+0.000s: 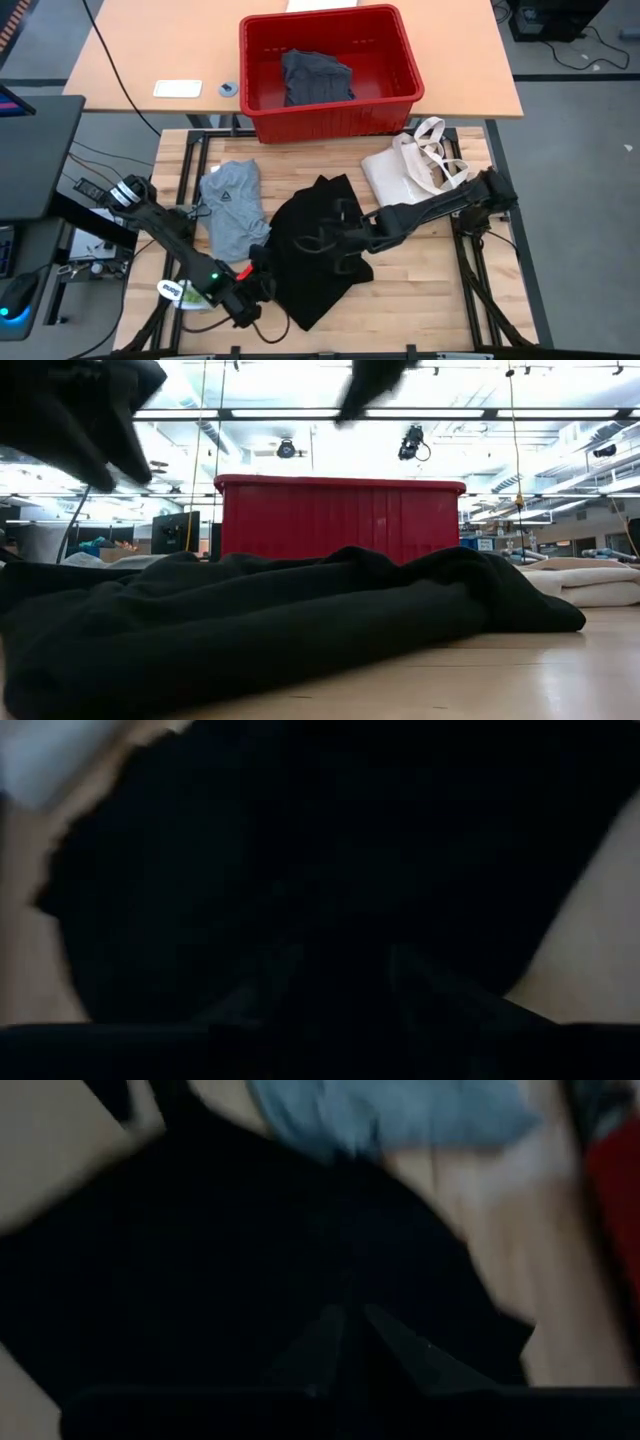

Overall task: Fold Laundry from Bin
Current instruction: Fold the black shirt

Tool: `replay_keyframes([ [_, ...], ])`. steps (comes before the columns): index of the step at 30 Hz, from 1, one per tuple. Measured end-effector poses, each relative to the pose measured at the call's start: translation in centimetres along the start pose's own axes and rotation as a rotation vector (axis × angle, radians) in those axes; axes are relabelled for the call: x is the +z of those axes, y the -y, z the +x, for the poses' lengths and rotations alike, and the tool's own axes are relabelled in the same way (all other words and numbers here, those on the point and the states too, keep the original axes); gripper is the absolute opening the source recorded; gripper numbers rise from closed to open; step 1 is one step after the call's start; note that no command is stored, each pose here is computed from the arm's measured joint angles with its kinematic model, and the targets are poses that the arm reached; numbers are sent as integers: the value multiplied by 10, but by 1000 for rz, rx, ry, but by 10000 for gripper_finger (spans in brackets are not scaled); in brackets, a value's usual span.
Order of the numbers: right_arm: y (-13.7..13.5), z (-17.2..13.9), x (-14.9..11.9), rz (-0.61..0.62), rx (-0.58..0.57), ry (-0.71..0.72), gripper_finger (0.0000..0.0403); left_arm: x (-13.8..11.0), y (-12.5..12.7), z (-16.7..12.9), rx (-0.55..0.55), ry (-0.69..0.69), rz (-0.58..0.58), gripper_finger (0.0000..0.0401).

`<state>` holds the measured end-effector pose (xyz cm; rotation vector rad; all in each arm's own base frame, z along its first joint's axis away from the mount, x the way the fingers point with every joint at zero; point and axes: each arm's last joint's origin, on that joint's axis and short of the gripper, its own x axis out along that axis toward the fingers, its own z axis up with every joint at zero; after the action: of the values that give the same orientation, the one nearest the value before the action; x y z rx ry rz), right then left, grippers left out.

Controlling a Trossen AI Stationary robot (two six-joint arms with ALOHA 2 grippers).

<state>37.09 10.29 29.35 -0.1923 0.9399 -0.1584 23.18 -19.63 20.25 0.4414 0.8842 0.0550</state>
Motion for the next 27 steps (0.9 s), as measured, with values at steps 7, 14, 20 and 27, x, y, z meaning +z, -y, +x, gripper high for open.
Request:
replay_keyframes([
  [7, -4, 56, -80, 128, 142, 45, 48, -11, 7, 33, -272, -131, -26, 150],
  [14, -7, 82, -139, 249, 140, 4, 48, -23, -7, 68, -164, -229, -35, 150],
  [20, -27, 82, -165, 294, 166, -67, 48, -25, -33, 88, 116, -236, 25, 150],
  [27, -59, 72, -169, 378, 282, -17, 48, -24, -73, 100, 524, -239, 95, 150],
])
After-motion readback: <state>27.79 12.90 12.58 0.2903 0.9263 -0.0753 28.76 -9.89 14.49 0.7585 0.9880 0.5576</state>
